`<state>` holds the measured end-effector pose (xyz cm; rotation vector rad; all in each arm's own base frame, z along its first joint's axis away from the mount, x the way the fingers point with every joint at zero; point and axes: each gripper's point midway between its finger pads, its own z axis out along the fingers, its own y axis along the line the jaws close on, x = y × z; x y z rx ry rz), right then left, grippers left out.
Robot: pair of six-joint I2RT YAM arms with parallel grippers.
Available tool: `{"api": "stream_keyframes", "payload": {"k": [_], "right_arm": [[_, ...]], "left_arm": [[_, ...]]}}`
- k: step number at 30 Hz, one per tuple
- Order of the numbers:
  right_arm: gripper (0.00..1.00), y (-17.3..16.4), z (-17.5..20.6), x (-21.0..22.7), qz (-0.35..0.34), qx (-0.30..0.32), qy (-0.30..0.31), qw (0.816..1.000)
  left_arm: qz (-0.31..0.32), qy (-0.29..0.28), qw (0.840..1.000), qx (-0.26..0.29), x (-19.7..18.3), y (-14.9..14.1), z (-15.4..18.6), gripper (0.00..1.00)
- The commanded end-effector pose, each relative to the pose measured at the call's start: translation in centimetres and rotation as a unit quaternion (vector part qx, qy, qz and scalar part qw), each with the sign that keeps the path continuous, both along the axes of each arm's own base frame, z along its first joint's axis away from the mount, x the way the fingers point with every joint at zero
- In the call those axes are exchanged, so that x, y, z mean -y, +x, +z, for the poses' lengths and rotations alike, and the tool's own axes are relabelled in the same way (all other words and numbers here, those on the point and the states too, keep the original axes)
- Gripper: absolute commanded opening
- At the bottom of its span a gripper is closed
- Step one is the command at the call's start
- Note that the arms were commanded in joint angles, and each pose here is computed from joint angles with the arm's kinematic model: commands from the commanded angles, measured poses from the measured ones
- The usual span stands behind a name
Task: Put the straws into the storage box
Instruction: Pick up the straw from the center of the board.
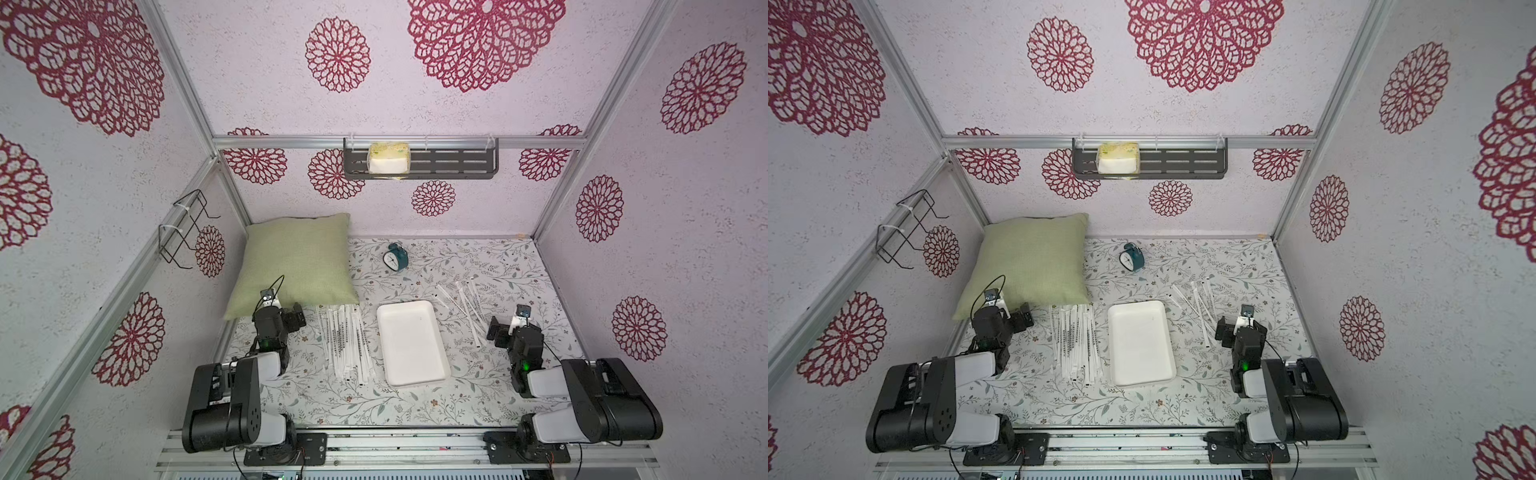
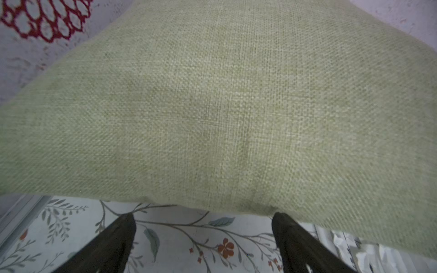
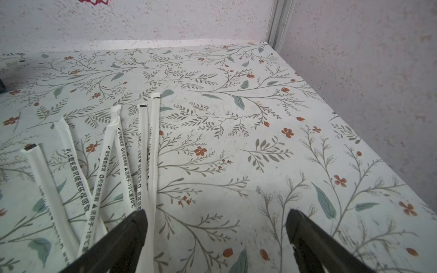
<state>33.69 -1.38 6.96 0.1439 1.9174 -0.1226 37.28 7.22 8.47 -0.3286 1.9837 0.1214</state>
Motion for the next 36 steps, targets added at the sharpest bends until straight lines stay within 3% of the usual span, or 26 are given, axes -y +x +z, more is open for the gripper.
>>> {"api": "stream_keyframes", "payload": {"k": [1,24,28,30,34,36], "right_arm": [[0.99,3.0,6.4,0.0,-0.011,0.136,-0.023,0.990],[0.99,3.0,6.5,0.0,-0.008,0.137,-0.021,0.990],[0.99,2.1,8.6,-0.1,-0.035,0.146,-0.043,0.988],[0.99,1.9,9.7,0.4,-0.076,0.136,-0.048,0.987],[0.99,2.3,11.5,0.0,-0.132,0.048,0.011,0.990],[0.99,2.7,13.1,-1.7,-0.094,0.030,0.060,0.993]], "left_arm": [[-0.005,0.037,0.996,0.079,-0.3,3.2,3.4,0.98],[0.002,0.036,0.996,0.086,-0.6,3.1,3.6,0.98],[0.019,0.063,0.994,0.086,0.0,2.4,6.3,0.98],[0.062,0.091,0.991,0.073,0.1,1.8,7.9,0.98],[0.060,0.099,0.992,0.052,2.8,0.5,11.8,0.98],[0.059,0.100,0.992,0.043,3.7,-0.5,13.7,0.98]]}}
